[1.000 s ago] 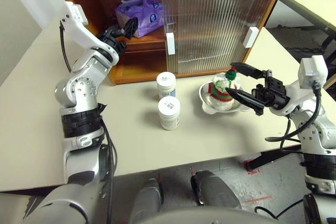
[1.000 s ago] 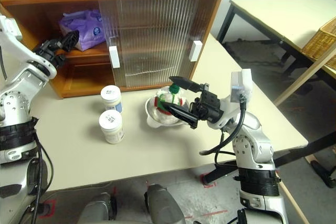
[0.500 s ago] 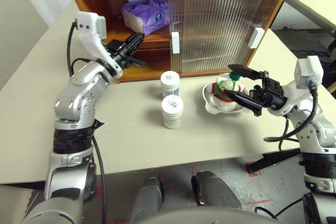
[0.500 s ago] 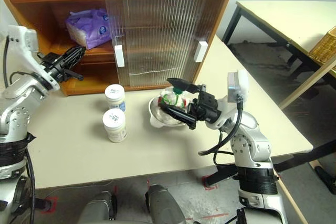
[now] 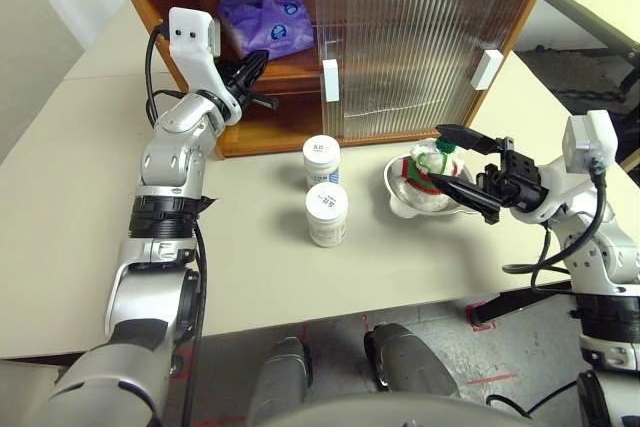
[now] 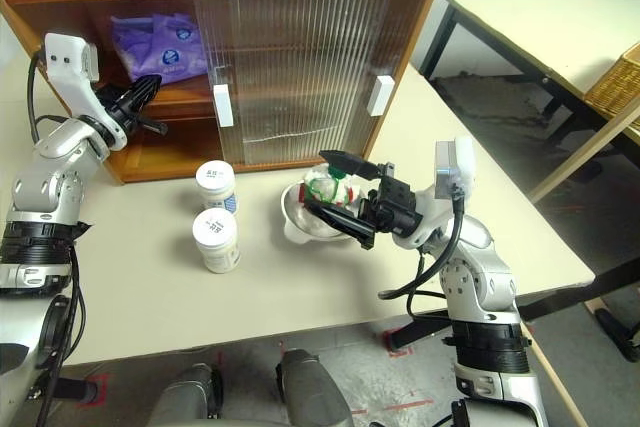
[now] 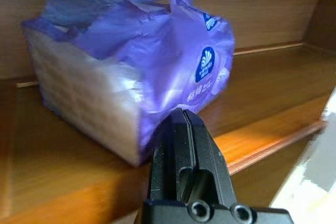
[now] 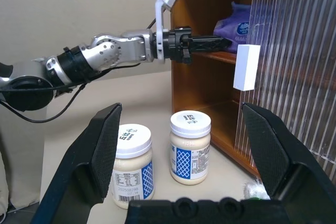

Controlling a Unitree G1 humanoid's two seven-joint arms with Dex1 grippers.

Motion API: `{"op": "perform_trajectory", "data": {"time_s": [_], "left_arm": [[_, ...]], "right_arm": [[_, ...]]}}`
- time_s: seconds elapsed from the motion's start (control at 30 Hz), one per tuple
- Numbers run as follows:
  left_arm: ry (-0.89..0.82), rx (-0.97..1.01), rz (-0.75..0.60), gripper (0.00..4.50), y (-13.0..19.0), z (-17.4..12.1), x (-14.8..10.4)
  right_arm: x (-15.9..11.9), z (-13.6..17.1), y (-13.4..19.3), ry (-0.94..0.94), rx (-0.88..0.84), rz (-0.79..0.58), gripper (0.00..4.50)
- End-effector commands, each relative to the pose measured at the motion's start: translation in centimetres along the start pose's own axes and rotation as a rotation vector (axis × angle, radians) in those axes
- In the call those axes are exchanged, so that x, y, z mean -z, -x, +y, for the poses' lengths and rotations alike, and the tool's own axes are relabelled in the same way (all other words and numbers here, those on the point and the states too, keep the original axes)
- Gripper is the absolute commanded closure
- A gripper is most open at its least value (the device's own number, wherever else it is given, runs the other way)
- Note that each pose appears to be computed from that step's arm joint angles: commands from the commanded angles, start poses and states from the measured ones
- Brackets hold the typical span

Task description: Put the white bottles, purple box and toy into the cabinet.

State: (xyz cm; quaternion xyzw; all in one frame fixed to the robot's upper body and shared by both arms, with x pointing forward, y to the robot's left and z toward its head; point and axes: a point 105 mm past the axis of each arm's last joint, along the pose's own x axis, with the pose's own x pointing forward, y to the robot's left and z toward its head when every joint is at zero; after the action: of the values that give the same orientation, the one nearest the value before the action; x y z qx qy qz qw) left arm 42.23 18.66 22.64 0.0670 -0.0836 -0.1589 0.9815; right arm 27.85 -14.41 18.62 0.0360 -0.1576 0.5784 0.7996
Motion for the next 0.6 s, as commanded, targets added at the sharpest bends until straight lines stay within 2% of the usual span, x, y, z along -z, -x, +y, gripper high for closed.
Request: {"op": "perform_trajectory", "data": {"time_s": [0.03,0.23,0.27,0.33,0.47,0.6], "left_arm": [[-0.036,-0.038,0.009,4.47,-0.1,0.9,0.1],[0.032,0.07,-0.104,4.47,0.9,-1.2,-2.0],[0.065,0.091,-0.119,4.3,1.3,-1.5,-2.4],[0.097,0.111,-0.13,3.9,1.9,-1.9,-2.8],[0.103,0.229,-0.136,2.56,5.0,-2.8,-3.4],[0.076,0.277,0.04,1.11,8.7,-1.9,0.7]], "right_arm": [[-0.2,0.1,-0.3,0.018,0.002,0.006,0.0],[-0.6,0.2,-0.9,0.018,-0.003,0.006,0.0],[-0.6,0.2,-0.9,0.018,-0.002,0.007,0.0],[-0.7,0.1,-0.9,0.018,-0.001,0.008,0.0],[-0.8,-0.1,-0.7,0.011,0.005,0.01,0.0],[-0.5,-0.3,-0.5,0.005,-0.002,0.013,0.0]]}}
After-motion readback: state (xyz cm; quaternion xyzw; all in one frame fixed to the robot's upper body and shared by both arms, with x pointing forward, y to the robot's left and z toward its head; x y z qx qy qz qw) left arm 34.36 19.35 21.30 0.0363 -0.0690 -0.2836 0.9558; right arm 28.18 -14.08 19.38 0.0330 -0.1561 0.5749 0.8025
